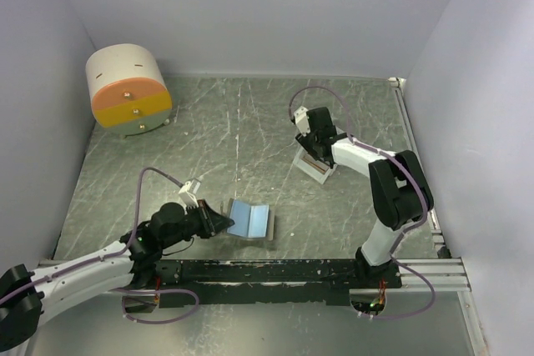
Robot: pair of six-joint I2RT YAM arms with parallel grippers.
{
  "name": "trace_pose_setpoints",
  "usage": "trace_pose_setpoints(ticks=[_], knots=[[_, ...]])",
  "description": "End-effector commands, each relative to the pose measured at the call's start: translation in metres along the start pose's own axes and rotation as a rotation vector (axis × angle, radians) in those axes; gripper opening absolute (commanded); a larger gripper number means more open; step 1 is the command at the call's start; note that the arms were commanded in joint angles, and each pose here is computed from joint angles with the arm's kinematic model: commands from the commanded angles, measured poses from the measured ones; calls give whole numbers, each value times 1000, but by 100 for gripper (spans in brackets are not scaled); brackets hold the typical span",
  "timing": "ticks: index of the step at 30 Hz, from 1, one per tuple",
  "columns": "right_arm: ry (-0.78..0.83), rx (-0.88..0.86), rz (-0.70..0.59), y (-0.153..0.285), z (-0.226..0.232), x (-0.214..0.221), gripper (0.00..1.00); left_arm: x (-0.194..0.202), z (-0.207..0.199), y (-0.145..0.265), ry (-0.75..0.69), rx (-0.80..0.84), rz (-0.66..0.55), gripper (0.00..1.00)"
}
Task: Put the credit cards into the card holder
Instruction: Pick up the credit card from the storage box.
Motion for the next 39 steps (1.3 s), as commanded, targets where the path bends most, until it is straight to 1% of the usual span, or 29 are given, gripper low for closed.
trace_pose_setpoints(ticks=[1,5,8,15,20,24,32,34,39], knots=[[14,33,-18,-12,1,8,49,-8,-9,3,-1,47,-41,9],[4,41,-2,-19,2,16,50,-7,-8,5,13,52,-58,9],[-13,69,12,-21,2,21,44,-8,-6,4,18,21,-61,9],[-27,52,15,-19,6,28,39,-10,-6,4,25,13,-76,9],[-41,50,10,-13,4,23,26,-7,-5,3,38,25,-70,9],[-56,56,-15,-7,2,19,21,-7,-5,2,34,22,-66,9],[-56,70,-28,4,-1,12,6,-9,-7,1,29,30,-69,9],[-58,80,-26,6,-3,10,4,-8,-6,1,31,28,-67,9],[-61,108,-5,10,-6,9,4,-7,-7,1,32,34,-63,9]])
Point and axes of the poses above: each gripper's point midway between its finger pads, its own y axis back along the fingers, its own z axis along the line the jaws close on, x = y × z, the point moved 9 cm from there along y, back along the fingers, and after that the axes turned 13 degrees about -y, right-handed, at the moved point
